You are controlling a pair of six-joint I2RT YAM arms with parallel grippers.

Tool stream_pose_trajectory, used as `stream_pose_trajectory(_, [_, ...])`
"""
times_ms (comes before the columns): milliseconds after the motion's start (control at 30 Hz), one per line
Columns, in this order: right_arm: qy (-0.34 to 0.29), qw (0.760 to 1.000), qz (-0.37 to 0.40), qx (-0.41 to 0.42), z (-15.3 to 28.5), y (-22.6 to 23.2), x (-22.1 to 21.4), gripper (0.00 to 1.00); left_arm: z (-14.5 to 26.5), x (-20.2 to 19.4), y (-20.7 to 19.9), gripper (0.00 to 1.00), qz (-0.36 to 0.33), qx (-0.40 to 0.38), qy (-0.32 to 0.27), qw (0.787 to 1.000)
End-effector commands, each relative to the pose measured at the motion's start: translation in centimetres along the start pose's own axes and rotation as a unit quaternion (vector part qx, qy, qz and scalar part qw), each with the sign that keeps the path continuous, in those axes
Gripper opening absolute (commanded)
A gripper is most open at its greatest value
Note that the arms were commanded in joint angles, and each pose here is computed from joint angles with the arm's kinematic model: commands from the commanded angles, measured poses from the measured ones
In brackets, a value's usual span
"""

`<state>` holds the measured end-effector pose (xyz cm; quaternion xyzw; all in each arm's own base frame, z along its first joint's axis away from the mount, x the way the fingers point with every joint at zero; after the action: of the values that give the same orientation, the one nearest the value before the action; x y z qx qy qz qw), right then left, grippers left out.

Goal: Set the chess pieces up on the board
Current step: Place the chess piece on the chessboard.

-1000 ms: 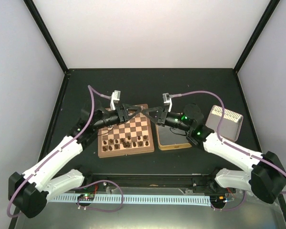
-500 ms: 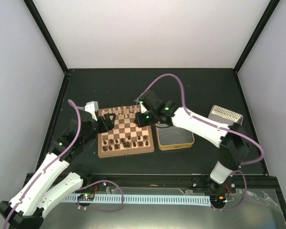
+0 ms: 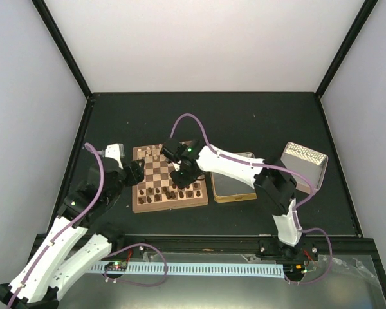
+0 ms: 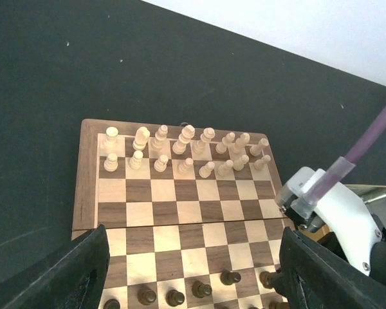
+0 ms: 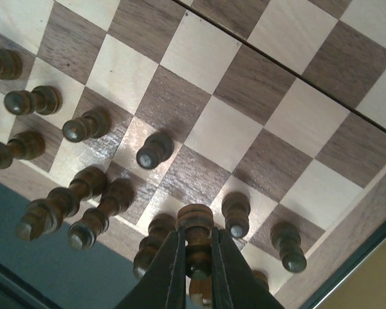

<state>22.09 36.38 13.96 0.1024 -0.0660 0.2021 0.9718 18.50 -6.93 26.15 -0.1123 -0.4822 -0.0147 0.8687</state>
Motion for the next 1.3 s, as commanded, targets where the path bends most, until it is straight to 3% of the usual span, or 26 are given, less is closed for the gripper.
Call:
stream_pose_trajectory(0, [0.011, 1.0, 0.022, -0.015, -0.6, 0.4, 0.4, 0.05, 0.9, 0.9, 0.4, 0.74, -0.009, 0.014, -0.013, 1.0])
stream_pose_trajectory(400, [0.039, 0.998, 0.034, -0.025, -3.3, 0.7, 0.5, 0.06, 1.2, 0.7, 0.8, 0.74, -0.001, 0.026, -0.013, 1.0])
stream_pose_trajectory(767, [0.037, 0.999, 0.034, -0.002, -3.0, 1.4, 0.6, 0.21, 1.3, 0.6, 0.8, 0.74, -0.001, 0.026, -0.007, 1.0])
stream_pose_trajectory(1067, [-0.053, 0.998, -0.014, 0.024, 0.5, 1.8, 2.5, 0.25, 0.5, -1.3, 0.2, 0.72, -0.015, -0.006, 0.043, 0.999])
stream_pose_trajectory(1267, [-0.125, 0.988, -0.066, 0.066, 3.1, 1.1, 2.8, 0.26, -1.0, -4.4, -2.4, 0.62, -0.048, -0.116, 0.118, 0.985])
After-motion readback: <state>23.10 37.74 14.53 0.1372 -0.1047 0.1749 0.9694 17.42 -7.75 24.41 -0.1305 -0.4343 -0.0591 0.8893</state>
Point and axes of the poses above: each gripper's point midway between its finger pads, its own z axis back along the fingers, its own y axis along the line the jaws close on, x = y × z, the point moved 5 cm from there along z, back along the fingers, and after that the axes turned 14 degrees about -z, right-handed, at the moved point
